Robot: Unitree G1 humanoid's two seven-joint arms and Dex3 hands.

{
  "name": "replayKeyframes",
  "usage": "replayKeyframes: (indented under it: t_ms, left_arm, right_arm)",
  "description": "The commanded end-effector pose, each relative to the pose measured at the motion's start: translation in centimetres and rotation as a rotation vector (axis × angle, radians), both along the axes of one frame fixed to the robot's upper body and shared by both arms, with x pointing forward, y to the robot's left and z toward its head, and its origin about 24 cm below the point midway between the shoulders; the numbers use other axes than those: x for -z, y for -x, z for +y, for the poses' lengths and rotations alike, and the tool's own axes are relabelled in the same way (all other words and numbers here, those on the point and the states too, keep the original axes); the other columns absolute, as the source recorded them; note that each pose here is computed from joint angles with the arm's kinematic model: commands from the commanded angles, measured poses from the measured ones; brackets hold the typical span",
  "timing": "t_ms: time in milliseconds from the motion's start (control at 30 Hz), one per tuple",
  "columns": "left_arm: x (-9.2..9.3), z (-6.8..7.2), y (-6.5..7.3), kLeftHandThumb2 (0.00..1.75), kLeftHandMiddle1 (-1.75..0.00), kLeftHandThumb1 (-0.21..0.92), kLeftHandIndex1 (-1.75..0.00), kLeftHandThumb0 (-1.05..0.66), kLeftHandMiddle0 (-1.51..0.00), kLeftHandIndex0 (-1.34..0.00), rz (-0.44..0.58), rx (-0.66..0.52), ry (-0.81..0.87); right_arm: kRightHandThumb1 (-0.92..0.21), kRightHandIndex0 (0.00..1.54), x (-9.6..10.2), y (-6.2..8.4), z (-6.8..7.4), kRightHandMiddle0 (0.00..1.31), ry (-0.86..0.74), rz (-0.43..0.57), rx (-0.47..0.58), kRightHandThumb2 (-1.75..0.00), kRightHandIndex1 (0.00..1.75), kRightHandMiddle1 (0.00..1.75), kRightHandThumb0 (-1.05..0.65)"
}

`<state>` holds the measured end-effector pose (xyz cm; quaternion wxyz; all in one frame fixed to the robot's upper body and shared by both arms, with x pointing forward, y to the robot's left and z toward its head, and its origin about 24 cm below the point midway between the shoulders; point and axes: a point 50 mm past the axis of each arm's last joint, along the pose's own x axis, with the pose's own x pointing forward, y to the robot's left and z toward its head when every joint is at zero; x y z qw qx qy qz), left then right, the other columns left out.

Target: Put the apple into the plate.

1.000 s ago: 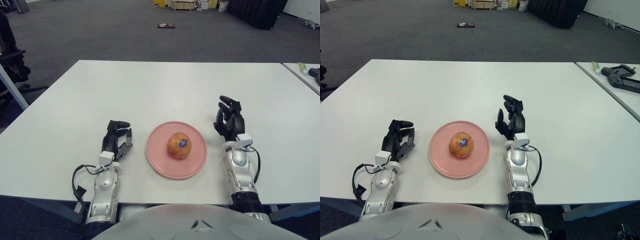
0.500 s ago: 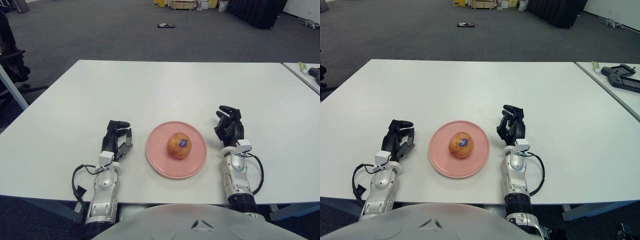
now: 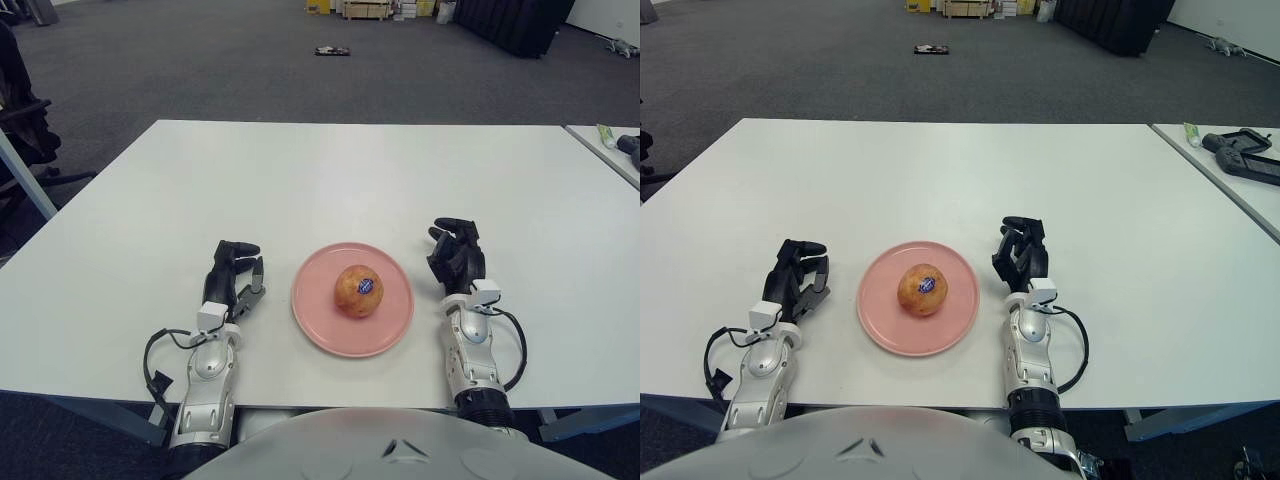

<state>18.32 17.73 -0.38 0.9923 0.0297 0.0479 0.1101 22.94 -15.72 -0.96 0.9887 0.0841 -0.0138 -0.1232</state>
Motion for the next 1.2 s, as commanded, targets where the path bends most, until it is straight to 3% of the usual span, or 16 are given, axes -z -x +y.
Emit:
replayKeyframes:
  t_ms: [0,633,1167]
  left_arm:
    - [0.50,0.24,0.22,0.67,-1.51,0.82,-1.75,-0.36,-0.50,-0.25,0.028,0.003,0.000]
    - [0.47,0.23,0.20,0.69,-1.48,0.80,-1.75,-0.36,-0.50,-0.26,0.029,0.004,-0.001]
    - [0.31,0.10,0.08,0.68,-1.48,0.81,-1.75,-0.36,-0.51,-0.26,0.025,0.013,0.002]
  right_arm:
    - [-0.91,0.48,0.35,-0.01,0.35,0.20,-0.013,0.036,0.005,-0.55,1.21,1.74,-0.35]
    - [-0.86,0.50,0.68,0.23,0.51,0.23,0.052,0.108,-0.053,-0.62,1.25,1.75,-0.35]
    - [-0.83,0.50,0.54,0.24,0.33,0.24,0.043,0.110,-0.051,-0.65,1.26,1.75,-0.36]
